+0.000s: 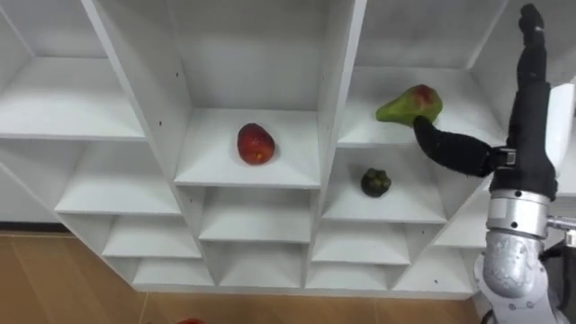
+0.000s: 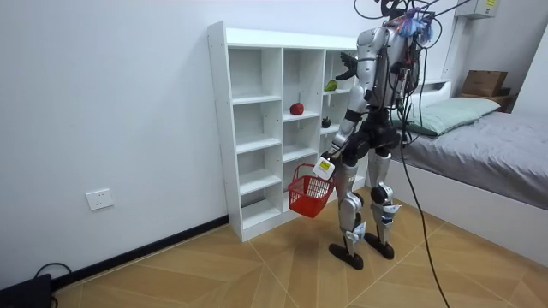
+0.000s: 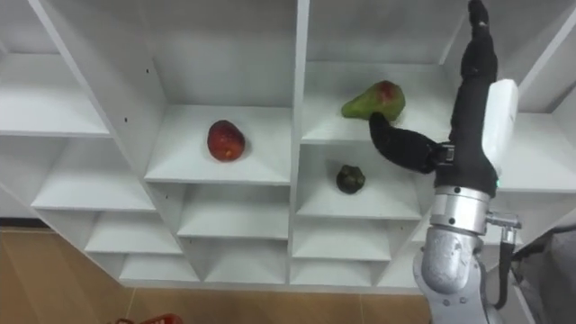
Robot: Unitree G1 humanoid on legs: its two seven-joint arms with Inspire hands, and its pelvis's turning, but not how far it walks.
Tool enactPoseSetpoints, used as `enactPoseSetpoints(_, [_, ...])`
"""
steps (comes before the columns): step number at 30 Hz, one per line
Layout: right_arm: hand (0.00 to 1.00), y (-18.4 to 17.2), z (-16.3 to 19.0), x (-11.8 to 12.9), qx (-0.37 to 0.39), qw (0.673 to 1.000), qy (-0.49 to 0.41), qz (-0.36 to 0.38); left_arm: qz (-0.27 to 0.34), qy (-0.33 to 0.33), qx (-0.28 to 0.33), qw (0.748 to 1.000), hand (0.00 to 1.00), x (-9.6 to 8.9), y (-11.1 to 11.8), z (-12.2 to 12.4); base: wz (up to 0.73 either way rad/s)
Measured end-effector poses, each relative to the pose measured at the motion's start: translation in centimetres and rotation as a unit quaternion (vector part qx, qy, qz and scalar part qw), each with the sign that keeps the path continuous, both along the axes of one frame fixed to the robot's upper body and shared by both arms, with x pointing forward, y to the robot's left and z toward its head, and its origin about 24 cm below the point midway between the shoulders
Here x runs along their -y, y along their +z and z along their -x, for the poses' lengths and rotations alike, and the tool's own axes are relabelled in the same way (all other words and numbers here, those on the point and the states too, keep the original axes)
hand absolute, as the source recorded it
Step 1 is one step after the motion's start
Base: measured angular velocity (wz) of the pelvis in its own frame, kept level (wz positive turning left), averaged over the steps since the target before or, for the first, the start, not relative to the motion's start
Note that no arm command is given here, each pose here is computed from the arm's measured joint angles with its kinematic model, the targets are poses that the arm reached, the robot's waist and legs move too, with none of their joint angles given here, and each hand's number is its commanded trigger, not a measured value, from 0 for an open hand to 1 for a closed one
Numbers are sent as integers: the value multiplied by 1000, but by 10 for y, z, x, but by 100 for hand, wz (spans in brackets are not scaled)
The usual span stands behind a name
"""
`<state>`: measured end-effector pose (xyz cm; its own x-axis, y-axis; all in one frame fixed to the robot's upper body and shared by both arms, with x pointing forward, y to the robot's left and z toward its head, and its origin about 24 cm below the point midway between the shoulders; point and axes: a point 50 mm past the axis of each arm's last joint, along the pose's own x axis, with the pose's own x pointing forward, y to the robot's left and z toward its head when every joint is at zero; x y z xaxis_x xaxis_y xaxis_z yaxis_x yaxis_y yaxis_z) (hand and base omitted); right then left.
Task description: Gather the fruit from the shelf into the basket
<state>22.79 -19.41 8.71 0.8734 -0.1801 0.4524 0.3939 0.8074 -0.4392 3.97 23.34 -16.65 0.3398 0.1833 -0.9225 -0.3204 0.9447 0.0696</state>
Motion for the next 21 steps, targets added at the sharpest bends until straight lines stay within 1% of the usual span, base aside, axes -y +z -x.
enactPoseSetpoints(13, [0, -4, -1, -11, -20, 999, 36, 18, -1, -1, 4, 1000, 100, 1, 0, -3, 0])
enactPoseSetpoints(19, [0, -22, -2, -10, -59, 997, 35, 28, -2, 0, 4, 1000, 100, 1, 0, -3, 0])
enactPoseSetpoints(21, [0, -22, -2, -10, -61, 997, 35, 26, -4, 2, 3, 1000, 100, 1, 0, -3, 0])
